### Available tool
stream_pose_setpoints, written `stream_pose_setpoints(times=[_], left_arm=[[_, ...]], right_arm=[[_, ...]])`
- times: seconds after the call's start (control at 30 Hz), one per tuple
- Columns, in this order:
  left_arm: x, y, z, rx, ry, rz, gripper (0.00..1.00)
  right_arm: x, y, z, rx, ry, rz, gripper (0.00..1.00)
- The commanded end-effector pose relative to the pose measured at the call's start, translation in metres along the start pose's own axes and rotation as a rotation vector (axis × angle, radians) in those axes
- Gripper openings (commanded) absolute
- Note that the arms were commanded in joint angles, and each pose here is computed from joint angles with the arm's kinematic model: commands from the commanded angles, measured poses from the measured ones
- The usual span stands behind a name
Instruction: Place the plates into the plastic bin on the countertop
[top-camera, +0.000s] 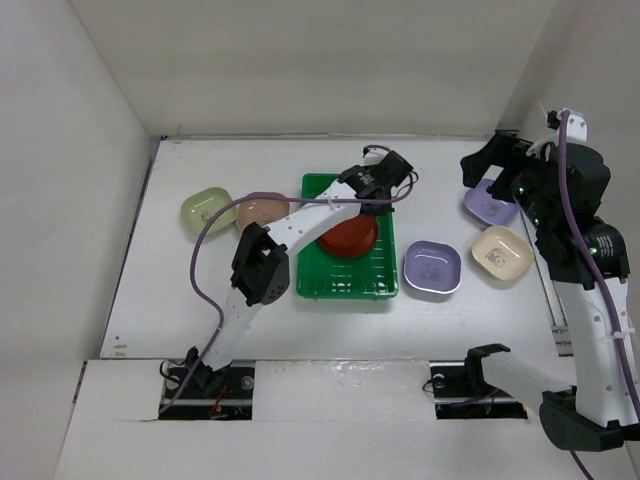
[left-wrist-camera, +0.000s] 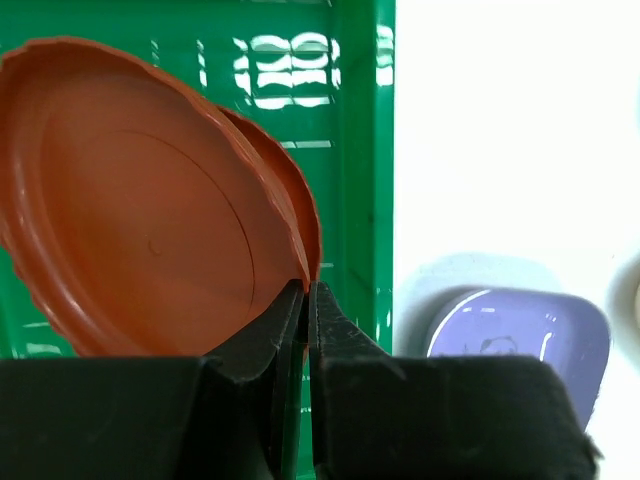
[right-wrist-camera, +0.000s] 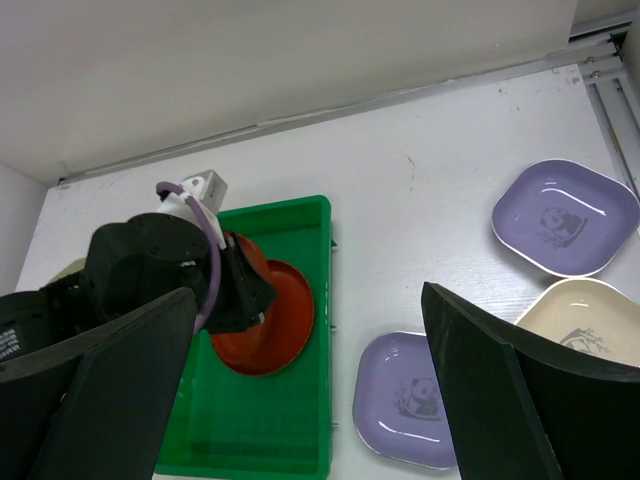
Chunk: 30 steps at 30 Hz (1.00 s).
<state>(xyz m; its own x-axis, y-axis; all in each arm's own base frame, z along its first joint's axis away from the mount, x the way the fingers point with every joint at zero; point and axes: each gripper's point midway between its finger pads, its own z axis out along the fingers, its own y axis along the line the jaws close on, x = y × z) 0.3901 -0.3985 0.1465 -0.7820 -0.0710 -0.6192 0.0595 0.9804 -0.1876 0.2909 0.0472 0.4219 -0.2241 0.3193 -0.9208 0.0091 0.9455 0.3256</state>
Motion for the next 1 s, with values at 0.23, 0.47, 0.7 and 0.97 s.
stream_pose_setpoints(times=[0.23,0.47,0.7,0.97], left_arm=[[0.011,0.003,0.004,-0.034,0.012,0.006,0.29],[-0.069,-0.011,-0.086,0.069,-0.21,-0.067,1.0],[-0.134,0.067,-0.151,0.046,-0.394,-0.178,1.0],[-0.164,0.277,-0.17,0.001,-0.488,-0.539,1.0]], right_arm=[[-0.001,0.002,0.002,-0.02,-0.011,0.018,1.0],[-0.002,0.009,0.004,-0.06,-0.017,0.019,1.0],[0.009,0.015,0.009,-0.096,-0.003,-0.014,1.0],[0.035,0.018,0.027,-0.093,0.073,-0.059,1.0]])
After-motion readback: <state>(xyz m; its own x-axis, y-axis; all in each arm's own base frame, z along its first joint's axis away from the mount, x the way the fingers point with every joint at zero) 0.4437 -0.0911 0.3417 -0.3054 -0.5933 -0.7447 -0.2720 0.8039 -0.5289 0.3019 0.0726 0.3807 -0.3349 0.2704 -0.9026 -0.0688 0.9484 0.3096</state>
